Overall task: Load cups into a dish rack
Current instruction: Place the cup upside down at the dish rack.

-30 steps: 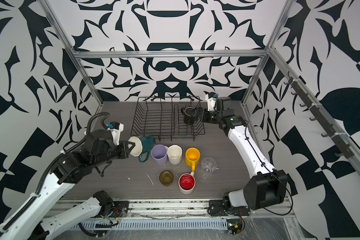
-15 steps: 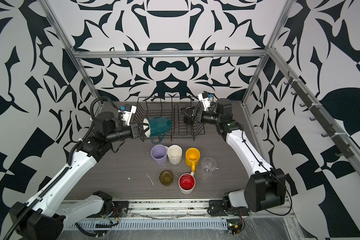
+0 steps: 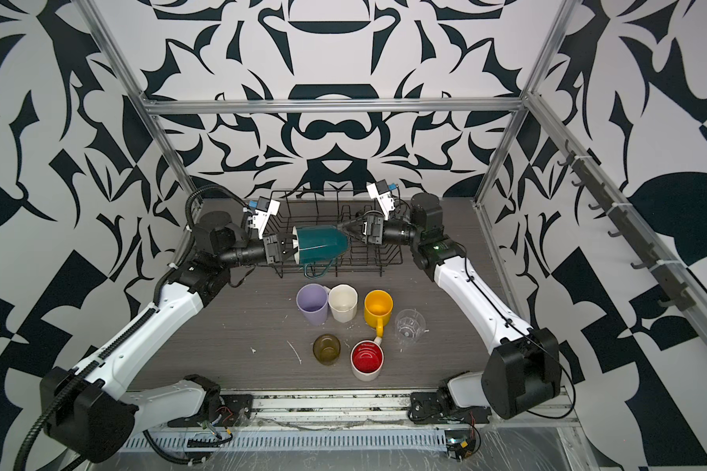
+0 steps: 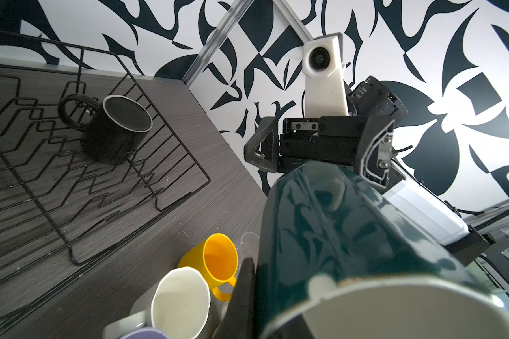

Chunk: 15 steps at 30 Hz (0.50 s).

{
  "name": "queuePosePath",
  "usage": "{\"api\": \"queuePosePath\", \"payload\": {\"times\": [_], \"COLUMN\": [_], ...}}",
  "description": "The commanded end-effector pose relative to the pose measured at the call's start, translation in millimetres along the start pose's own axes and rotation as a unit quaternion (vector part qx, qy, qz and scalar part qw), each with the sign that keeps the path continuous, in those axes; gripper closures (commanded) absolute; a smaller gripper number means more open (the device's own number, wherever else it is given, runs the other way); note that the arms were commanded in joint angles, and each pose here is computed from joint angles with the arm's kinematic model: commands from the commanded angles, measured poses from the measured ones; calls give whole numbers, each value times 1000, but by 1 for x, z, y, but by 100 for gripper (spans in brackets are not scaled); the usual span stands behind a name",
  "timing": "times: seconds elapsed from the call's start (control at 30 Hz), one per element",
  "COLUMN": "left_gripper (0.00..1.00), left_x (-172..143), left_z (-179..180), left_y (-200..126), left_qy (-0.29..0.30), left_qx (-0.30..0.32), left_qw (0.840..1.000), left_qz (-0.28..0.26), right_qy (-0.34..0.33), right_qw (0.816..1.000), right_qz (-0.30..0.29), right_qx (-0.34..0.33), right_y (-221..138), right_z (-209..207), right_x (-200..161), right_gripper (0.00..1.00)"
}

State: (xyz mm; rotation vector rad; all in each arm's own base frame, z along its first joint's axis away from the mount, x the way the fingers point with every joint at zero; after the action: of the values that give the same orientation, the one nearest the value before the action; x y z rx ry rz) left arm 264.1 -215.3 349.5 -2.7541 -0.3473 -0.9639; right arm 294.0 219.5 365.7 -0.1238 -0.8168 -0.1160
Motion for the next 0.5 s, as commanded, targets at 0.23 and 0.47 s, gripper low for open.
{"api": "queuePosePath", "payload": {"times": [0.23,0.47], "left_gripper": [100,100], "left_x": [22,21], "left_z": [-32,-33], "left_y": [-2,0], "left_qy": [56,52], "left_qx": [-72,-88], "left_qw": [995,994], "left_qz": [-33,-27], "right_qy": [-39,-34], "right_qw": [997,997], "right_qz": [16,15], "right_qx": [60,72], "right_y": [15,21], "right_z": [35,39], "right_x": [-1,-3], "right_gripper": [0,3]}}
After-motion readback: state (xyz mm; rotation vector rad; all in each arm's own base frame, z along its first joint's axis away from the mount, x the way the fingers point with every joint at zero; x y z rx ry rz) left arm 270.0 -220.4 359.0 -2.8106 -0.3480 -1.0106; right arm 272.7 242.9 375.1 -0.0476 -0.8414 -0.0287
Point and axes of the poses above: each gripper's point midway between its finger pads, its own y axis out along the fingers, its own z axis along the line the jaws close on, x = y × z, the point moved 5 cm from there along -y, back along the fingers, and after that the axes turned 6 degrees about -y, right-handed, at the moved point
